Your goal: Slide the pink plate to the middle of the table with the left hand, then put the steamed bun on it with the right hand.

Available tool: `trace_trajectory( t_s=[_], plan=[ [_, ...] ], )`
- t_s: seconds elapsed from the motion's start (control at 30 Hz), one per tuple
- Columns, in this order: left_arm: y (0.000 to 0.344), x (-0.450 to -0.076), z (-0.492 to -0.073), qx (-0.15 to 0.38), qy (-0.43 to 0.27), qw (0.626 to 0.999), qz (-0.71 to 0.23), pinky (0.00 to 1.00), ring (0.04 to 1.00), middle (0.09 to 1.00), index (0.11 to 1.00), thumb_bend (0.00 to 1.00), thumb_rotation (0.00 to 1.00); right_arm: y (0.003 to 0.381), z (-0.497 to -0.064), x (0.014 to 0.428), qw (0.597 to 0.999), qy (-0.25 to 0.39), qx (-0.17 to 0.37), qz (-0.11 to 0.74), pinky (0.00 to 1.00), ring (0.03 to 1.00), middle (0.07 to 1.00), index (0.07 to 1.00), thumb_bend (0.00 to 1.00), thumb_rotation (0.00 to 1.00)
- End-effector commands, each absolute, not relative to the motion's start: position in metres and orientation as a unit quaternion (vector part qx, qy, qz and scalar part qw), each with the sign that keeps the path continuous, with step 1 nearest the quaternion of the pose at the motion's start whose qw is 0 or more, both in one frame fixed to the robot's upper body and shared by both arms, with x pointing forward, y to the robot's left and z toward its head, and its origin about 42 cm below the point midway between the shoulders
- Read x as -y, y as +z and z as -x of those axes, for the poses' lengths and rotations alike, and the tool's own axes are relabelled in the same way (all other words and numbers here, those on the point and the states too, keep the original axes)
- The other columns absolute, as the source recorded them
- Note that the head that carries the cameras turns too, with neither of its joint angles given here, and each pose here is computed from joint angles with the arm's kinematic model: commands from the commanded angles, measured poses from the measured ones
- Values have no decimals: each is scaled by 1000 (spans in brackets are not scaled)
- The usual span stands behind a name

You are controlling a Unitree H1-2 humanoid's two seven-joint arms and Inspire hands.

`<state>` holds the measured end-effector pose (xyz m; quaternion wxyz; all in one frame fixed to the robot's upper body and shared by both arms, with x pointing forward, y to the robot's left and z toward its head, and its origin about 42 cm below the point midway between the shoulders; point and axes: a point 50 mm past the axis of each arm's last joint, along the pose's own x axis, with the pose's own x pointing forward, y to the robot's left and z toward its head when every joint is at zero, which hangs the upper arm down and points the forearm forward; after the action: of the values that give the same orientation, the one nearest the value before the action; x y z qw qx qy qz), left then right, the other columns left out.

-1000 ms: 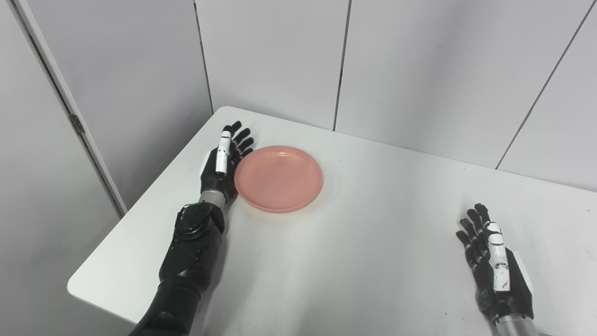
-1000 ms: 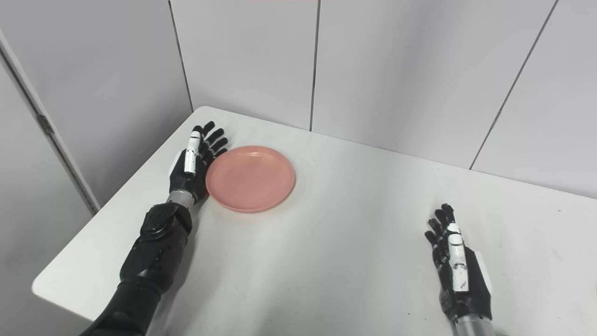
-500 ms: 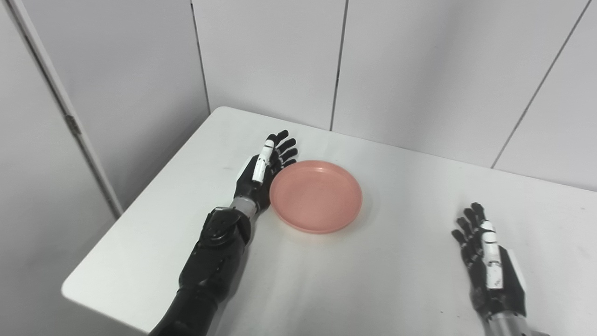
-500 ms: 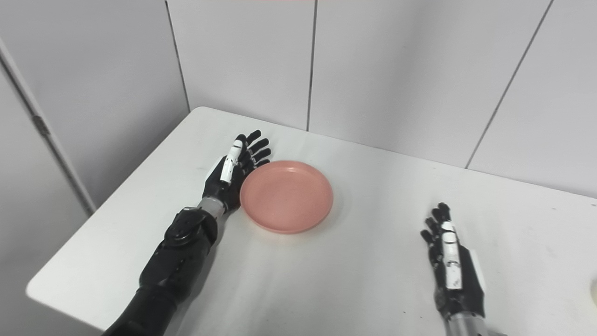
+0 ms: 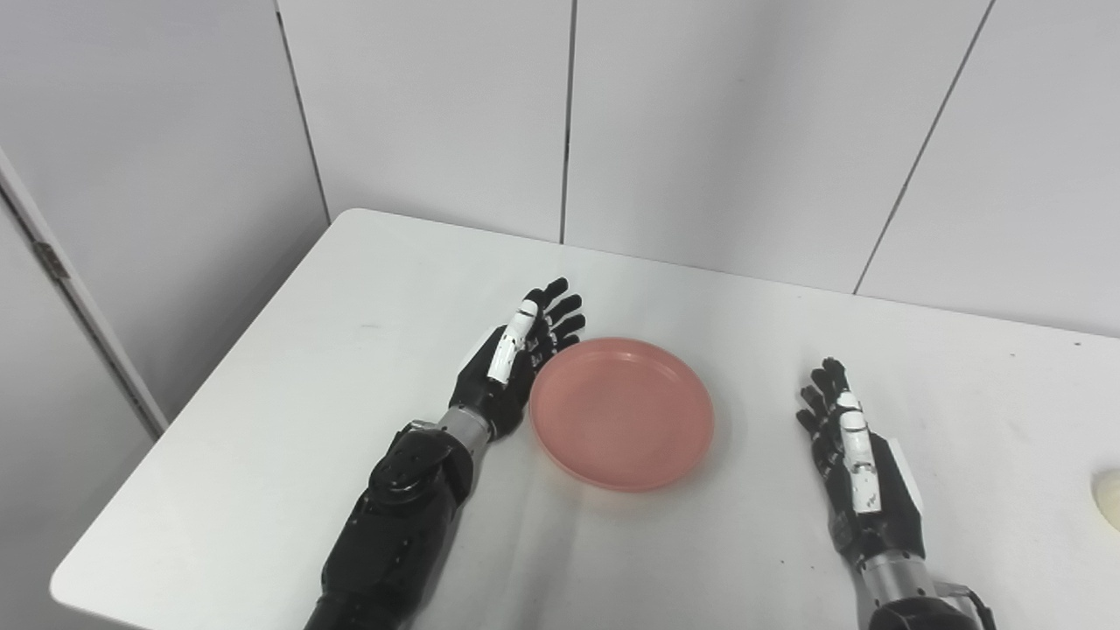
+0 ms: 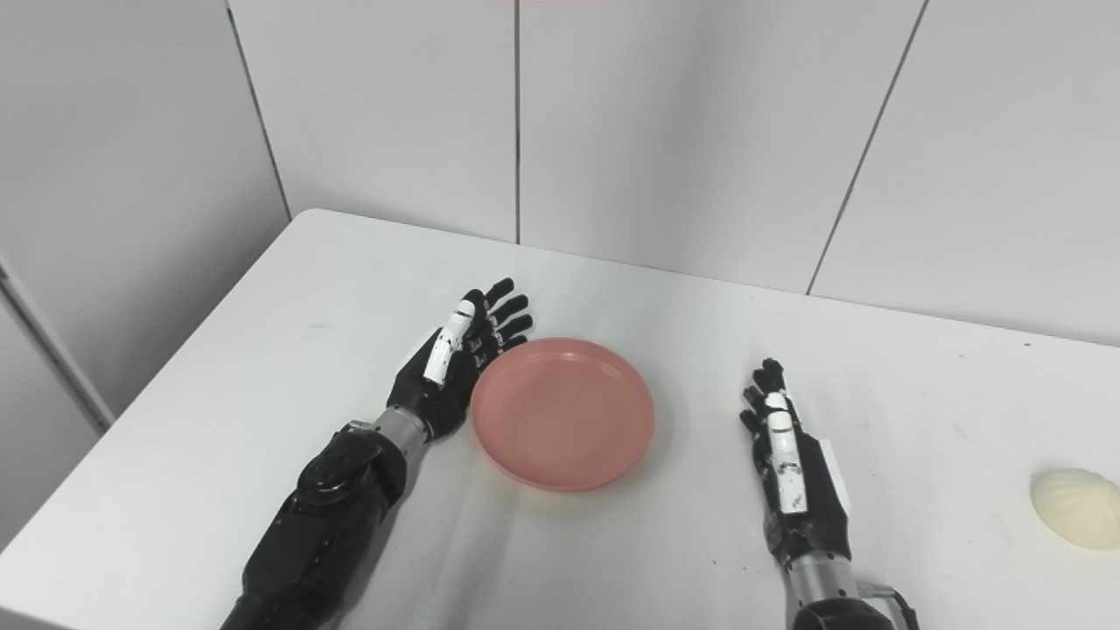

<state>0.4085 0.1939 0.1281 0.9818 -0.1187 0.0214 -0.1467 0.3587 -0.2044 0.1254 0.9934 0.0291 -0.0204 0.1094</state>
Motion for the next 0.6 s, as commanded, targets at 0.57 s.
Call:
trace_trajectory(
  t_s=[0.57],
  plan=[
    [73,-179,-377,-142,-204,959,136,963,943,953,947,426,1000,100,-348,183,994,101,-34,-32,1000,1000,1000,1000,227,1000]
  ],
)
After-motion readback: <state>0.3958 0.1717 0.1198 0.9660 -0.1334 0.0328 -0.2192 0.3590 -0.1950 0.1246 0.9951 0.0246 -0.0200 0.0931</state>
